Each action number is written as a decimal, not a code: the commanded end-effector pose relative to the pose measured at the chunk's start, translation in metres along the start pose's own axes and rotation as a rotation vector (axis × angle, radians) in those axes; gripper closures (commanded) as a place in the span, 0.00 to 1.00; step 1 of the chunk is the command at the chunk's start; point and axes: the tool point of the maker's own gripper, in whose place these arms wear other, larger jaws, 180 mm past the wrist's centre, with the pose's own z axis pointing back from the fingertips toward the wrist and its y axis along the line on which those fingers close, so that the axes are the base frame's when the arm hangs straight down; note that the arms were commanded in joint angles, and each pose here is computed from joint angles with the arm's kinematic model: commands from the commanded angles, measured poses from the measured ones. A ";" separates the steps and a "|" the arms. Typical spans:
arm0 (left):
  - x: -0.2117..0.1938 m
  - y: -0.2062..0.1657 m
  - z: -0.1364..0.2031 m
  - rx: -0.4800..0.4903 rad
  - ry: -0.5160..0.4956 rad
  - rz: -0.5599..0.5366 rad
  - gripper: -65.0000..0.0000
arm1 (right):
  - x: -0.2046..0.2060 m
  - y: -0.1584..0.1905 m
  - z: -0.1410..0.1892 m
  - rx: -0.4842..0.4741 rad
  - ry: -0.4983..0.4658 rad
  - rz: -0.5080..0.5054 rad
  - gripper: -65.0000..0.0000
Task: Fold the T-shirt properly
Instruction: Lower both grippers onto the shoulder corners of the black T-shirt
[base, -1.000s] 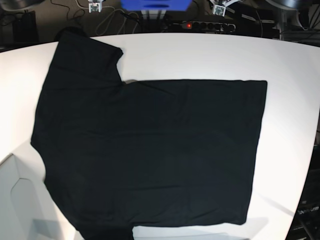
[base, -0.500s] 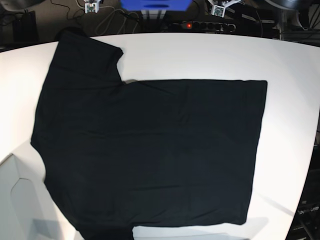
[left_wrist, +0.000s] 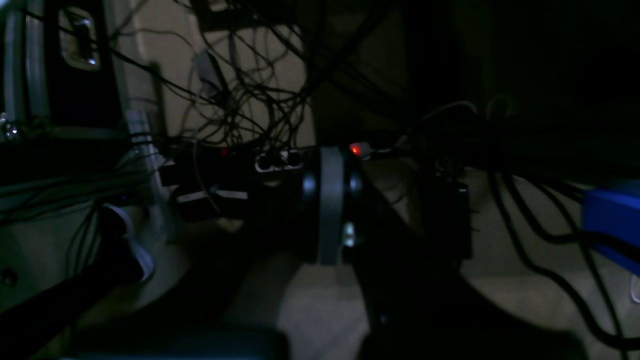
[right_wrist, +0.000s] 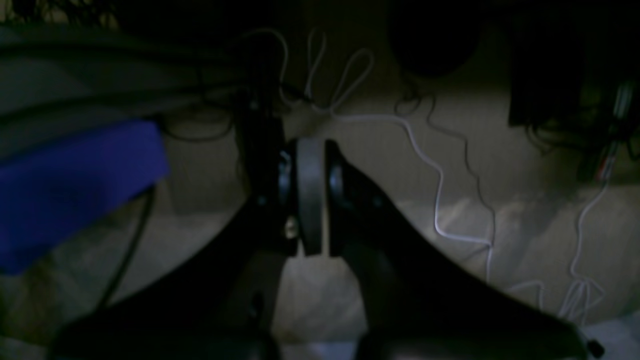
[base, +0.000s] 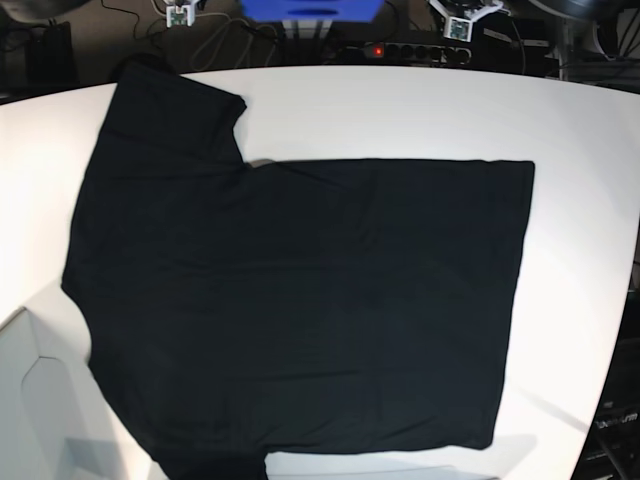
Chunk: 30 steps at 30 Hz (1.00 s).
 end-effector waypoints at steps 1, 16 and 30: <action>-0.003 0.004 0.007 0.005 0.002 -0.008 1.00 | 0.006 0.002 0.007 0.013 -0.024 0.006 1.00; 0.058 0.027 0.027 0.064 -0.155 -0.011 0.99 | 0.076 -0.010 0.040 -0.005 -0.196 0.037 1.00; 0.138 0.101 0.044 0.214 -0.391 0.208 0.64 | 0.133 -0.006 0.039 0.004 -0.319 0.035 1.00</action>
